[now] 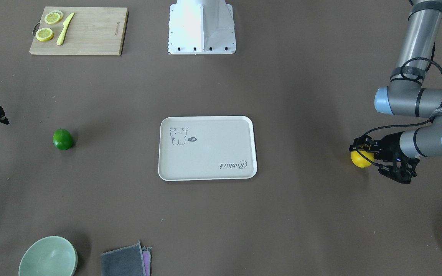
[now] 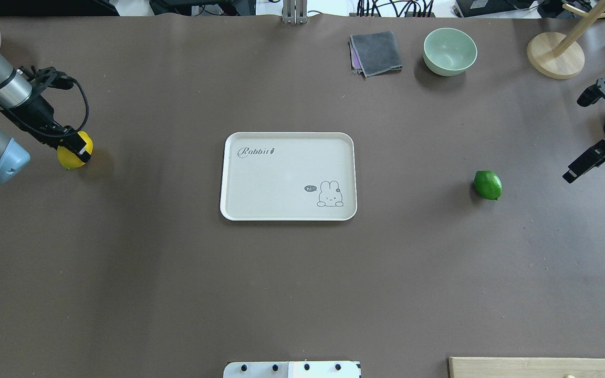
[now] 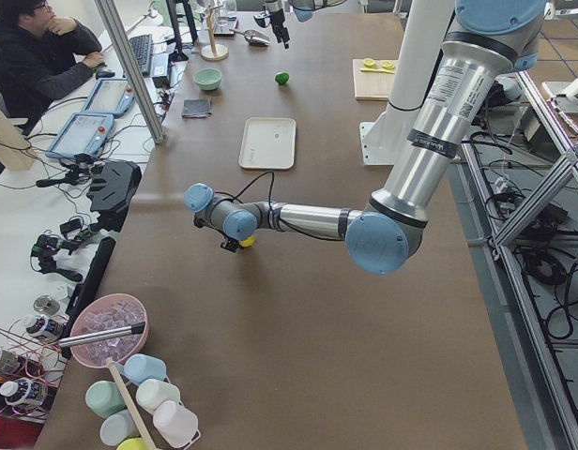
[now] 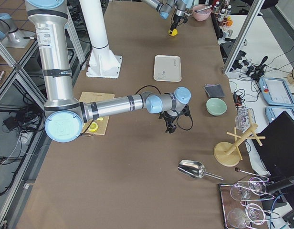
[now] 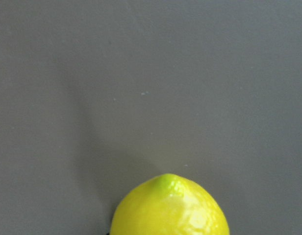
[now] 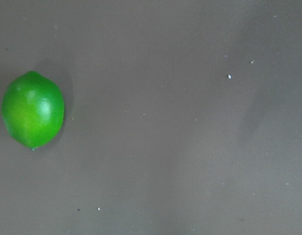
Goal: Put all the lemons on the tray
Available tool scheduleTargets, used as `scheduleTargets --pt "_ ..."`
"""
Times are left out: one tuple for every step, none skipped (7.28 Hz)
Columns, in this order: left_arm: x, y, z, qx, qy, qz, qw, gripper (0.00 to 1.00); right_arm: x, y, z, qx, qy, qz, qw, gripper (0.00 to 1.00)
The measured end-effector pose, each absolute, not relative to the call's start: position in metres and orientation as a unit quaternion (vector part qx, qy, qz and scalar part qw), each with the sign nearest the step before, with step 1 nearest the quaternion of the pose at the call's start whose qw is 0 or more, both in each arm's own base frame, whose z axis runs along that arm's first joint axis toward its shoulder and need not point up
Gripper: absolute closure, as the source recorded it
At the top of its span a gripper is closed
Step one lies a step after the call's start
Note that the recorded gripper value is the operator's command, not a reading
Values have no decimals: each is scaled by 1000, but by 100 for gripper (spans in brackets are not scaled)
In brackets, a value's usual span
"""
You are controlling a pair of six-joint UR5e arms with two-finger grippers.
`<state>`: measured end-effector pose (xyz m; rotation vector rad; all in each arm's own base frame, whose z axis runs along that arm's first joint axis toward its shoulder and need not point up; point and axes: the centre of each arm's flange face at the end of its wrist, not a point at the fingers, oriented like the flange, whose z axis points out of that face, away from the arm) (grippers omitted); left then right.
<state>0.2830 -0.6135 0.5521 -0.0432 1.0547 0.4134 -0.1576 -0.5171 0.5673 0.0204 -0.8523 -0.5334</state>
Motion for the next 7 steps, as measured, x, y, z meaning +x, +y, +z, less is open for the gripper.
scheduleTargets --pt "286 -617 531 -24 504 174 845 100 -158 -517 567 10 -408 -256 876 0" --pt "295 -620 504 -29 510 153 846 100 -158 -517 566 10 -408 -256 876 0" --pt "317 -616 473 -39 516 136 845 100 -158 -517 566 11 -409 -255 876 0" --pt "346 -607 444 -51 524 123 841 100 -158 -517 565 10 -409 -253 877 0" --pt "377 -595 415 -63 534 110 836 98 -158 -517 564 11 -409 -253 877 0" --pt "405 -586 387 -74 542 97 832 98 -158 -517 564 11 -409 -253 877 0" --pt "431 -579 359 -77 543 84 832 99 -158 -517 564 10 -409 -253 877 0"
